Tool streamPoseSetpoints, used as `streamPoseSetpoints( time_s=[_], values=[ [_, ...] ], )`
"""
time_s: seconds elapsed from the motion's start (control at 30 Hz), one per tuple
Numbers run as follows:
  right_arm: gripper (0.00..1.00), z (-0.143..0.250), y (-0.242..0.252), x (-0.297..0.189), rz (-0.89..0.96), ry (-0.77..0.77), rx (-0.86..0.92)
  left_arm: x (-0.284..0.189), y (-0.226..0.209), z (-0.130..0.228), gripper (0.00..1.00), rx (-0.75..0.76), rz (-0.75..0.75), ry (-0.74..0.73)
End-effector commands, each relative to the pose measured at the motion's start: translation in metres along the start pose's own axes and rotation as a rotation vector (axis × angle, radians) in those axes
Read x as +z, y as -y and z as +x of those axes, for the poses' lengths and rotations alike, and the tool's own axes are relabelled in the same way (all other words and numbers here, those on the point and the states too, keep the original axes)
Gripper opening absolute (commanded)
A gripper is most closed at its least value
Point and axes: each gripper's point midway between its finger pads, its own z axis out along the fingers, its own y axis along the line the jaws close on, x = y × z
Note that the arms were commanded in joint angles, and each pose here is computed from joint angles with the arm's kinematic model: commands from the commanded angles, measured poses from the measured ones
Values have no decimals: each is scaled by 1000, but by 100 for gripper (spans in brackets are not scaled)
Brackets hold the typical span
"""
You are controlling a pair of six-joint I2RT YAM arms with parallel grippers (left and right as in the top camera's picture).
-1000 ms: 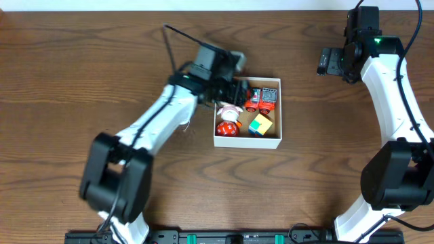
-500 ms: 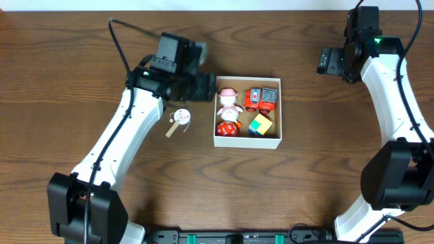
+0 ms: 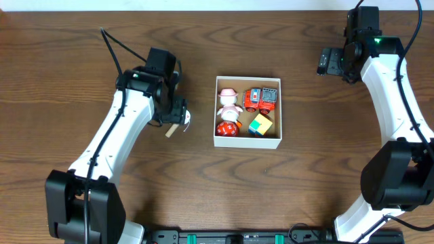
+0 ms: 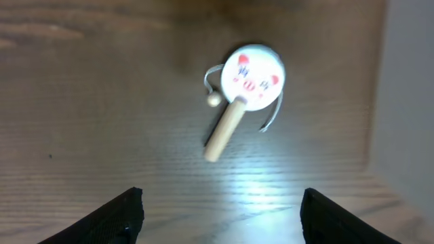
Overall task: Pack container
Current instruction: 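Open the left gripper and move it back toward the pig rattle, then lower the left gripper onto the rattle's wooden handle and grasp it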
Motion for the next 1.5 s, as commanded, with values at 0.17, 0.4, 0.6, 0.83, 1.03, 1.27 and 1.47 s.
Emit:
streamPoseSetpoints(
  time_s=[0.17,0.4,0.6,0.83,1.03,1.27,1.47],
  values=[
    [99,-9,5,-11,5,35,15,42,-7,22,74,64,-27,-45],
    [99,-9,5,-11,5,35,15,62,2,20,74,203,22,11],
    [99,-9,5,-11,5,34,15,66,3,4,73,263,18,91],
    [99,-9,5,-11,5,35,15,87,3,9,73,266,20,42],
    [99,-9,5,-11,5,35,15,104,3,18,71,267,22,-15],
    [99,-9,5,-11,5,35,15,107,3,20,48,267,23,-27],
    [99,-9,5,-11,5,35,15,107,3,20,36,267,23,-27]
  ],
)
